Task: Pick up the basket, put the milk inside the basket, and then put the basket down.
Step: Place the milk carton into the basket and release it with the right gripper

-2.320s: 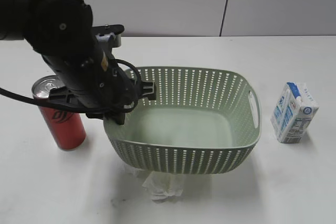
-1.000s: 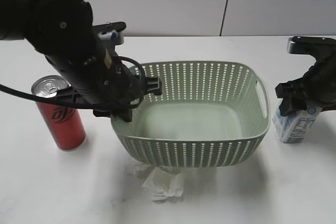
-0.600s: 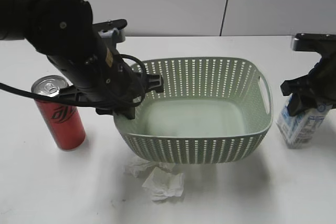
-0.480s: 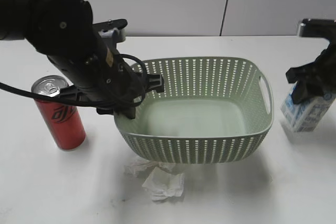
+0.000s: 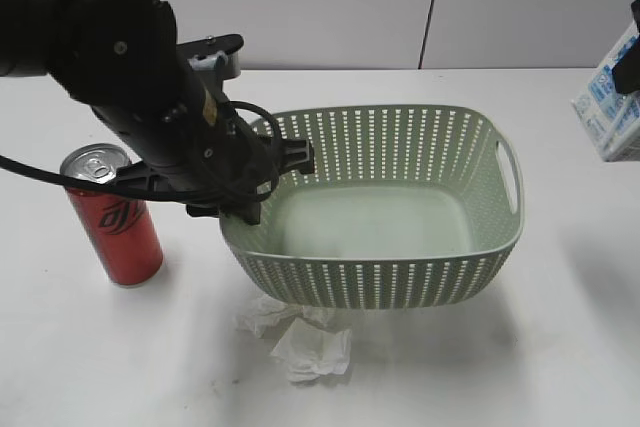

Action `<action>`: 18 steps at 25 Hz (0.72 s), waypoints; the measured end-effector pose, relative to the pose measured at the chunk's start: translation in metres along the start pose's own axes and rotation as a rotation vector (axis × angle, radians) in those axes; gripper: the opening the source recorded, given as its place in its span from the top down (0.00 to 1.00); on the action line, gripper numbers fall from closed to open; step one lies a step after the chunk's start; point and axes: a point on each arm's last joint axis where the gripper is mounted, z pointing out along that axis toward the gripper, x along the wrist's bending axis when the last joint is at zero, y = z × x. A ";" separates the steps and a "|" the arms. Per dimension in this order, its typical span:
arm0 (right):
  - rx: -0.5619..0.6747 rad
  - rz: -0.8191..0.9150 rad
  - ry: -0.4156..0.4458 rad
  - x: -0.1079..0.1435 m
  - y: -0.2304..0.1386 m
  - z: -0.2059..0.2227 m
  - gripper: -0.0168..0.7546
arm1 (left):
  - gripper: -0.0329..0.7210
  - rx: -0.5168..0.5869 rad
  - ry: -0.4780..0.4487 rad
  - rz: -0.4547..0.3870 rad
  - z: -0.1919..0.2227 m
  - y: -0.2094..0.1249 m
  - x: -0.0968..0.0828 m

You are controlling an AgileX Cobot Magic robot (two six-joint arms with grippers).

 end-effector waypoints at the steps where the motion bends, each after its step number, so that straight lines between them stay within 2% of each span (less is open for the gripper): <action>1: -0.002 -0.014 0.008 0.004 -0.002 -0.005 0.58 | 0.95 0.000 0.000 0.000 0.000 0.000 0.000; 3: -0.011 -0.067 0.037 0.019 -0.006 -0.014 0.58 | 0.95 0.000 0.000 0.000 0.000 0.000 0.000; 12: -0.090 -0.278 0.265 0.120 -0.003 -0.055 0.58 | 0.95 -0.002 0.001 0.003 0.000 0.000 0.000; 15: -0.025 -0.287 0.283 0.139 -0.002 -0.035 0.58 | 0.95 -0.002 0.001 0.003 0.000 0.000 0.000; 18: 0.085 -0.301 0.259 0.151 -0.004 0.003 0.58 | 0.95 -0.001 0.003 0.003 0.000 0.000 0.000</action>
